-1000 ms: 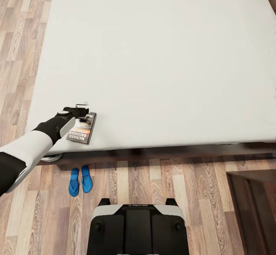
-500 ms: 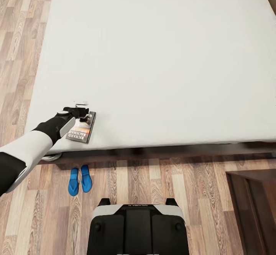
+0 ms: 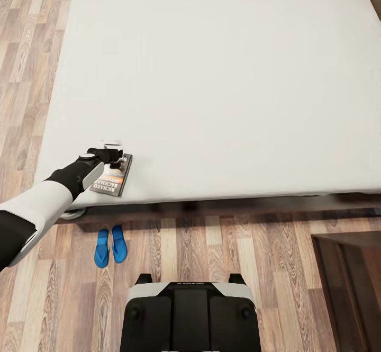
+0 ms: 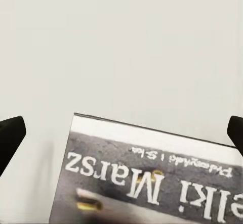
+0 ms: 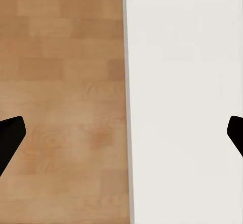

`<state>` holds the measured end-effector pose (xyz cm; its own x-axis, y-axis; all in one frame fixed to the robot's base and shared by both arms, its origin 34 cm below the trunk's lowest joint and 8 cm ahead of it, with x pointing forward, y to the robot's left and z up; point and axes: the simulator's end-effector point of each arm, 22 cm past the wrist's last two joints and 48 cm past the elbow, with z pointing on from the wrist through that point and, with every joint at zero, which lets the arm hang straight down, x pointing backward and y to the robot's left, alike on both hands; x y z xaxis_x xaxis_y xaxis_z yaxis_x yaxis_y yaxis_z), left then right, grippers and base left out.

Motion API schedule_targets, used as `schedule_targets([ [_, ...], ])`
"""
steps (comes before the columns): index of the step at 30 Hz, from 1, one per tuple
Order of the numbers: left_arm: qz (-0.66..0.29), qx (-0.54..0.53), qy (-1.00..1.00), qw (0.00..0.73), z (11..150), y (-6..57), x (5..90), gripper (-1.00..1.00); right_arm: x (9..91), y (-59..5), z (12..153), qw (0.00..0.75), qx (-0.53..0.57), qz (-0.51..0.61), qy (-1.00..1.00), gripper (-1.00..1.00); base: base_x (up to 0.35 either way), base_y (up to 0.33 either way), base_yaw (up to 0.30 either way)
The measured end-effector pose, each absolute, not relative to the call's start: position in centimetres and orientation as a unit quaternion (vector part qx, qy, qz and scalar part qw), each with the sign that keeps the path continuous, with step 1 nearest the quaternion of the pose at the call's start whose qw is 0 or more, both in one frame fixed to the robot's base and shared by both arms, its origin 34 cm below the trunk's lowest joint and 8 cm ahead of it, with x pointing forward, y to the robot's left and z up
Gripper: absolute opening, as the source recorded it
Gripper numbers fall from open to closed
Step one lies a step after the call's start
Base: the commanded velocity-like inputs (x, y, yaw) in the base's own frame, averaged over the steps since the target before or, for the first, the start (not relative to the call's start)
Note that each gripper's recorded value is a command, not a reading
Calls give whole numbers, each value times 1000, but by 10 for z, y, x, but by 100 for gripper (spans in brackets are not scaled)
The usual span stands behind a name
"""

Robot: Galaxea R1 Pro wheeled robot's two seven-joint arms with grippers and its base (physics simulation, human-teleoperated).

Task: In the bedroom, move the book from the bed onto either nightstand, and place the two sandals side by side next to the bed.

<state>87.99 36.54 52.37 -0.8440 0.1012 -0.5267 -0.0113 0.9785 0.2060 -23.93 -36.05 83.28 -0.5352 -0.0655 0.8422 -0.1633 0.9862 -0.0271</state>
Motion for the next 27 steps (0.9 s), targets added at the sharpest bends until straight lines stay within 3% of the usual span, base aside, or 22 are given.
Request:
schedule_targets([
  [27, 101, 24, 954, 280, 524, 365, 880, 100, -239, -360, 833, 478, 65, 51, -875, 100, -37, 0, 0],
])
